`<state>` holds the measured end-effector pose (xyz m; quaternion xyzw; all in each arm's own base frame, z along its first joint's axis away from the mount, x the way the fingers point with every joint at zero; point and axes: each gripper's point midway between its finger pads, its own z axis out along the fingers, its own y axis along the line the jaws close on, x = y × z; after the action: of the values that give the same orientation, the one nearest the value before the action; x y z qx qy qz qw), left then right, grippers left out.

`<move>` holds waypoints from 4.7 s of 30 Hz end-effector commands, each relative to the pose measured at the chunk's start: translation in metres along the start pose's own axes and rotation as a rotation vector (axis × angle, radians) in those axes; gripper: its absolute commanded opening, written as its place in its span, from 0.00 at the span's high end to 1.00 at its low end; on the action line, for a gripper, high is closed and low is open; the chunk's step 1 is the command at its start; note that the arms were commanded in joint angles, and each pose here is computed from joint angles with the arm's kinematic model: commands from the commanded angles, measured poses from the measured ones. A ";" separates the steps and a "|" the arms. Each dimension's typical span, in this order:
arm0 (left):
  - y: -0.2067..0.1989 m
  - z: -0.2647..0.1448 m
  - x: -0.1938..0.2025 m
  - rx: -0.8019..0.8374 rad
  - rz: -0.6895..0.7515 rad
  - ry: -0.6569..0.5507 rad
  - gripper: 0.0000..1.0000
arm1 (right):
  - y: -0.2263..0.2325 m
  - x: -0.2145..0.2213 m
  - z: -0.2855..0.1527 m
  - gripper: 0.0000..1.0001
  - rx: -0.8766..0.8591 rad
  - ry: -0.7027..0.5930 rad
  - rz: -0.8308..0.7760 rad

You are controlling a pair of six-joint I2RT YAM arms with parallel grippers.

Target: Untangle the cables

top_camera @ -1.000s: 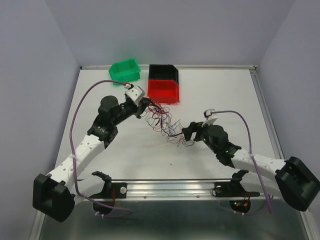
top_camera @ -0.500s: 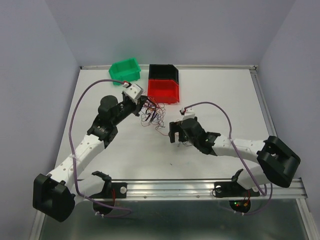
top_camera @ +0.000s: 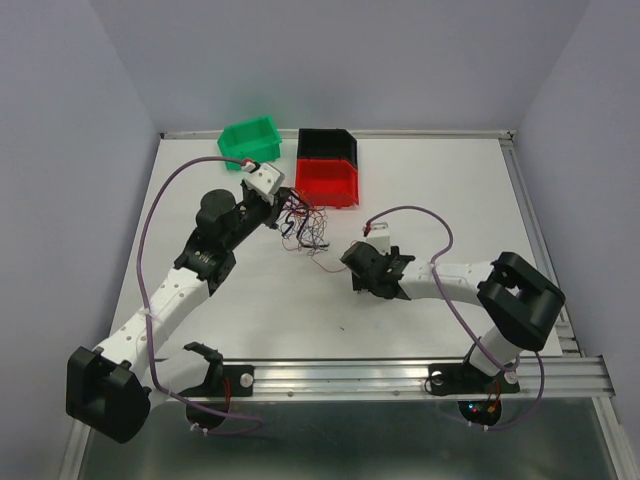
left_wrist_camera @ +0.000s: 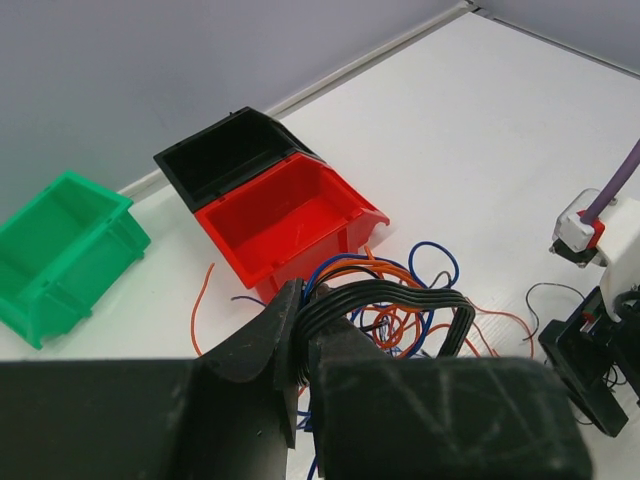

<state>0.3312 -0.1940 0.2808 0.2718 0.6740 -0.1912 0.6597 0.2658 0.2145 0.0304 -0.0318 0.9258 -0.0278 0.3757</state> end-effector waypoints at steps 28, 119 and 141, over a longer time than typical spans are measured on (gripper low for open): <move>0.072 -0.033 -0.024 -0.425 0.038 -0.016 0.88 | 0.066 -0.334 -0.013 0.99 -0.251 -0.486 0.169; 0.112 -0.043 -0.021 -0.553 -0.004 -0.026 0.87 | 0.063 -0.247 -0.127 0.99 -0.830 -0.842 0.002; 0.189 -0.062 0.002 -0.855 -0.095 0.038 0.79 | -0.211 -0.179 -0.230 0.99 -0.073 -1.020 0.816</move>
<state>0.3905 -0.0665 0.2631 0.0593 0.7474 0.0071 0.6617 0.2613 0.0841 0.3344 0.1951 0.6145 0.2247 0.7307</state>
